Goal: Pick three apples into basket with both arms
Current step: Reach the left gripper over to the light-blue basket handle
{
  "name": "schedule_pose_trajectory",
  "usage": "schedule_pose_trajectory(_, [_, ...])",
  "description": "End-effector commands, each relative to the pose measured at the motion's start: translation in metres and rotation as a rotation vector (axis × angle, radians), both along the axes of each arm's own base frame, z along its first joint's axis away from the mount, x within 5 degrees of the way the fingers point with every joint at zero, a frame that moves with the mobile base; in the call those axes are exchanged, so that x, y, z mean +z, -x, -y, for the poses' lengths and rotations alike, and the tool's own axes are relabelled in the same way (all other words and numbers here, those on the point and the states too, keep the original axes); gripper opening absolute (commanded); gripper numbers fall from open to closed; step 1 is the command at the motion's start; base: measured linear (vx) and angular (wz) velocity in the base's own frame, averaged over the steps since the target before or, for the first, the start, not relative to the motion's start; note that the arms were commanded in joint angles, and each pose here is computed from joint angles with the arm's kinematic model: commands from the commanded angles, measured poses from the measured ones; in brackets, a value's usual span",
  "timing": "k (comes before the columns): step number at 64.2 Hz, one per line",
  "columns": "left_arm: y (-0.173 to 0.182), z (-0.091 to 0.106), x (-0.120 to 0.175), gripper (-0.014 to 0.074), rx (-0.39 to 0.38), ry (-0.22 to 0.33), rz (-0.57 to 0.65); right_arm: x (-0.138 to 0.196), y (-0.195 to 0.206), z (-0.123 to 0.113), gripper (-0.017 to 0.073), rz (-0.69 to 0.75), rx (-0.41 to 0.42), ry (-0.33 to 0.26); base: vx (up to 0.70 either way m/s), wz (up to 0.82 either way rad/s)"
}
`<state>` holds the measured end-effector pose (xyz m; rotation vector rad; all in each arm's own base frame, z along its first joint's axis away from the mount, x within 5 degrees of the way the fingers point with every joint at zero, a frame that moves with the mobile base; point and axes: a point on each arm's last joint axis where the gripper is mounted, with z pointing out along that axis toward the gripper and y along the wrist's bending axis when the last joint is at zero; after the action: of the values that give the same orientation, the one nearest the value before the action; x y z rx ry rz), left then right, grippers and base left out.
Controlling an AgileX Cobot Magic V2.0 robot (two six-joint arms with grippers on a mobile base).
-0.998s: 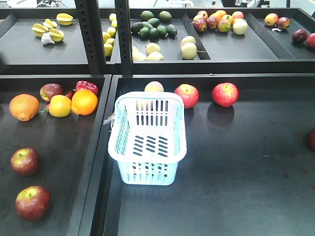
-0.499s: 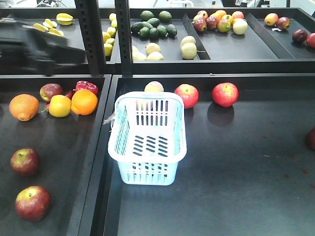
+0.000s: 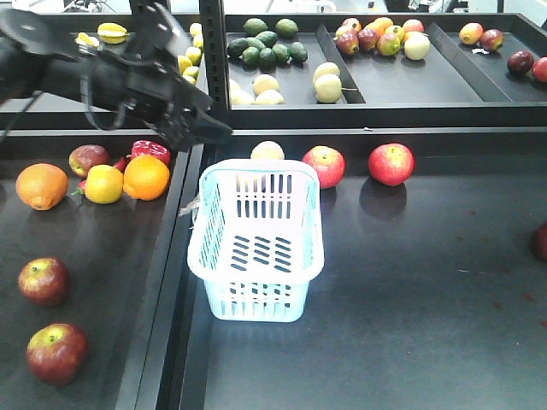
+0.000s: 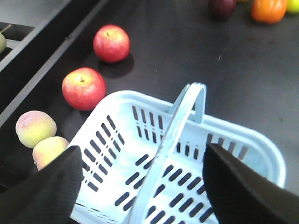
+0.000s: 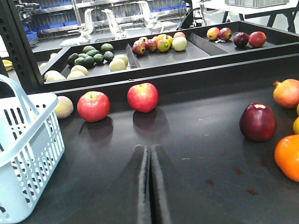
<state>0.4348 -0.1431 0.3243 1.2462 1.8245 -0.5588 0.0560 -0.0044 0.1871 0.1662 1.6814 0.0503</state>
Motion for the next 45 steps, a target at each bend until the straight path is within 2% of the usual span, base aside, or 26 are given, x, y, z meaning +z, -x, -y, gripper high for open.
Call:
schedule_pose_trajectory(1, [0.002,0.006,0.026,0.0523,-0.002,0.039,0.070,0.002,0.000,0.000,-0.0001,0.069,0.004,0.019,0.00,0.00])
schedule_pose_trajectory(10, [-0.005,0.013,0.012,0.0523,-0.013,0.028,0.049,0.002,0.000,0.000,-0.0001,0.069,0.004,0.019,0.00,0.00])
schedule_pose_trajectory(35, [-0.026,0.014,-0.037,0.0523,0.000,-0.044,-0.015,0.002,0.000,0.000,-0.0001,0.069,0.004,0.019,0.00,0.00])
schedule_pose_trajectory(45, [-0.033,0.014,-0.054,0.0523,0.019,-0.055,-0.027,0.002,0.000,0.000,-0.0001,0.069,0.004,0.019,0.00,0.00])
